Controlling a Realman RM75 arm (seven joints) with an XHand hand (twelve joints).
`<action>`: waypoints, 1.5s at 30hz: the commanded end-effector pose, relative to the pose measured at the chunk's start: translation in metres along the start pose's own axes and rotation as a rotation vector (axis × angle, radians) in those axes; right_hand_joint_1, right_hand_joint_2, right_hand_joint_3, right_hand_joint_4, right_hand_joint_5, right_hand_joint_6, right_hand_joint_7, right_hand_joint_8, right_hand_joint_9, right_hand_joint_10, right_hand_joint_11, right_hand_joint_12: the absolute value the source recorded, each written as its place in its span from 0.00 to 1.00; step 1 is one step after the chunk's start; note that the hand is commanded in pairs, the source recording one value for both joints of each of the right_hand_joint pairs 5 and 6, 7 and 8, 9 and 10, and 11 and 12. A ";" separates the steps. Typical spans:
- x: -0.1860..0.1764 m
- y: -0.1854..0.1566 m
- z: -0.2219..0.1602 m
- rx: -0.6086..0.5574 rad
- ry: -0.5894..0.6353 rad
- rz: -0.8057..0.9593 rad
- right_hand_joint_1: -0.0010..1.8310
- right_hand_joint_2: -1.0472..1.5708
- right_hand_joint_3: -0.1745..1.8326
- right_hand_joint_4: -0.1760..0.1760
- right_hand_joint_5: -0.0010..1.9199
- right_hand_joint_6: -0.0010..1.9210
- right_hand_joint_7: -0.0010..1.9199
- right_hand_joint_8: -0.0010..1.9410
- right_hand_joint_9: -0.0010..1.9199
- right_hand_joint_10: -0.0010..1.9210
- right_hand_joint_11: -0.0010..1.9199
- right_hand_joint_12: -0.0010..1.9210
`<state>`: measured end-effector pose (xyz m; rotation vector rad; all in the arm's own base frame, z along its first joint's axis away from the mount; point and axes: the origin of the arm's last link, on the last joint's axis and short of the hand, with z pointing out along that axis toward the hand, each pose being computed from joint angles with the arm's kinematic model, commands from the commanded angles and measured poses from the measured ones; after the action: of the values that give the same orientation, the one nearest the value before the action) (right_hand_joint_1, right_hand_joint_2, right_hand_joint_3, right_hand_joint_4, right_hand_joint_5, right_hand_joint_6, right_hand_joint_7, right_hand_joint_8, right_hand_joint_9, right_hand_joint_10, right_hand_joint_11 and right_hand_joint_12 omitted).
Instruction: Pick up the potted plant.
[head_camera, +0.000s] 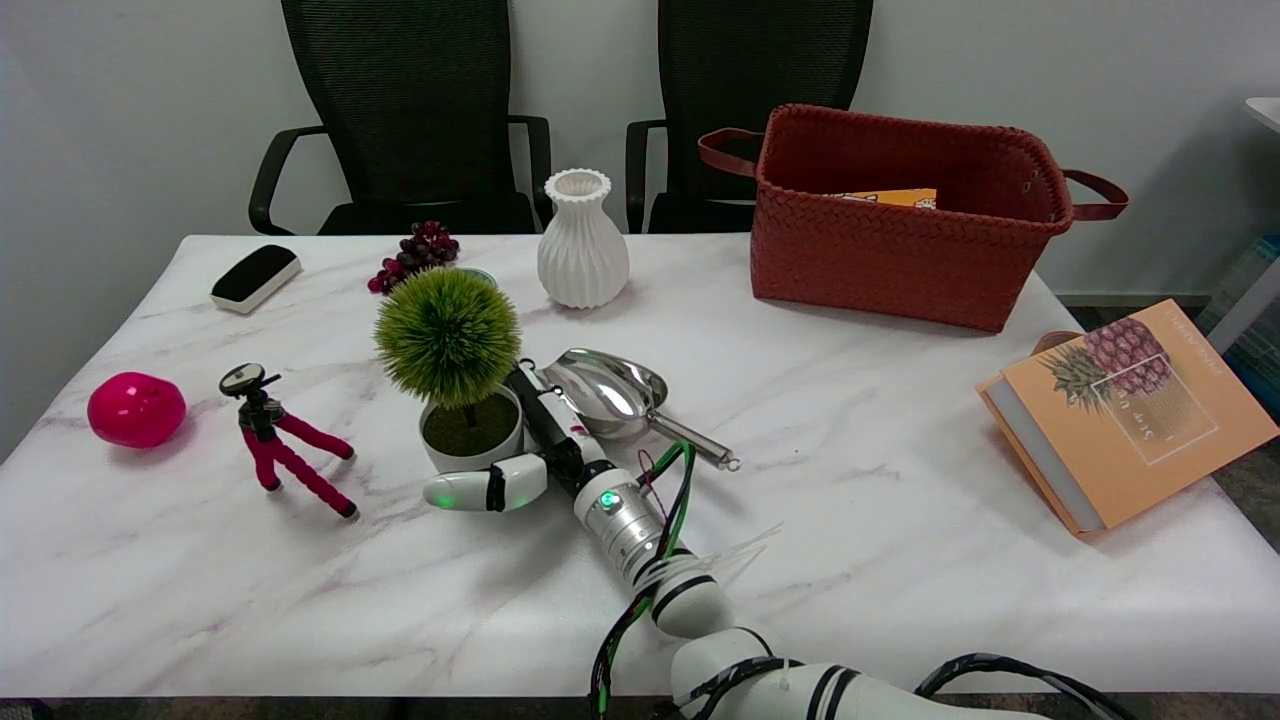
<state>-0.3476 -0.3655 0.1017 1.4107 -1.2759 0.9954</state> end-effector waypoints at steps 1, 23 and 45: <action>-0.002 0.001 0.002 -0.007 -0.005 -0.001 0.58 0.32 0.37 0.50 0.00 0.00 0.11 0.11 0.00 0.00 0.20 0.20; -0.002 -0.001 0.004 0.000 -0.013 -0.032 0.72 0.32 0.35 0.50 0.00 0.00 0.21 0.20 0.07 0.07 0.34 0.34; 0.002 0.000 0.002 0.004 -0.005 -0.031 0.69 0.37 0.42 0.50 0.31 0.31 0.57 0.56 0.34 0.33 0.75 0.75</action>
<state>-0.3471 -0.3687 0.1003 1.4325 -1.2576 0.9743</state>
